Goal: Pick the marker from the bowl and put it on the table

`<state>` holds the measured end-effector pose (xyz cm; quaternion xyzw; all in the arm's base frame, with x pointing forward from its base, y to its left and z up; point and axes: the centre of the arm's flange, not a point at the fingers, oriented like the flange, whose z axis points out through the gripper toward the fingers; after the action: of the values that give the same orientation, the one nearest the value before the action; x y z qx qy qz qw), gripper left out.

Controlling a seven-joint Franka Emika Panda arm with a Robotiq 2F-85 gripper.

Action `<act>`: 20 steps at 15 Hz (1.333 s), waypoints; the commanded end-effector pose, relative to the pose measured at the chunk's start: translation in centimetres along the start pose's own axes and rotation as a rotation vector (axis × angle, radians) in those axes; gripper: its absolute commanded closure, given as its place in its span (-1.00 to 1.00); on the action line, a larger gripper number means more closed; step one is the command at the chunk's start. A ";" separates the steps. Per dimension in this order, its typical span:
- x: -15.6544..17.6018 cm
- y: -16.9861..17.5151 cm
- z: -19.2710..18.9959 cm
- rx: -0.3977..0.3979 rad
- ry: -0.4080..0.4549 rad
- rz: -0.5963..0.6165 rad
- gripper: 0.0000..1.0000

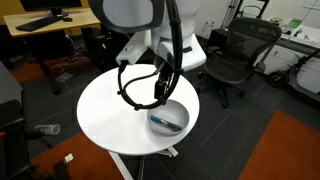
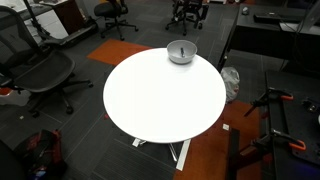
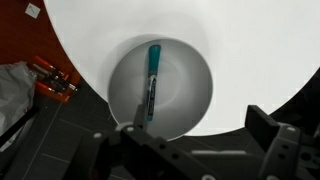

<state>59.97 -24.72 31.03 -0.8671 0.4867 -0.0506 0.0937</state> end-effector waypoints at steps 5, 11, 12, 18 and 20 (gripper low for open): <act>2.4 -0.2 6.0 -0.029 0.043 0.119 -1.00; 3.9 0.6 9.1 -0.065 0.041 0.140 -1.00; 4.0 0.7 9.6 -0.068 0.034 0.134 -1.00; 4.5 1.4 12.7 -0.107 0.023 0.133 -1.00; 4.4 1.4 13.9 -0.125 0.016 0.126 -1.00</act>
<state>62.46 -27.46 18.28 -0.8405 0.5391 -0.0270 0.0465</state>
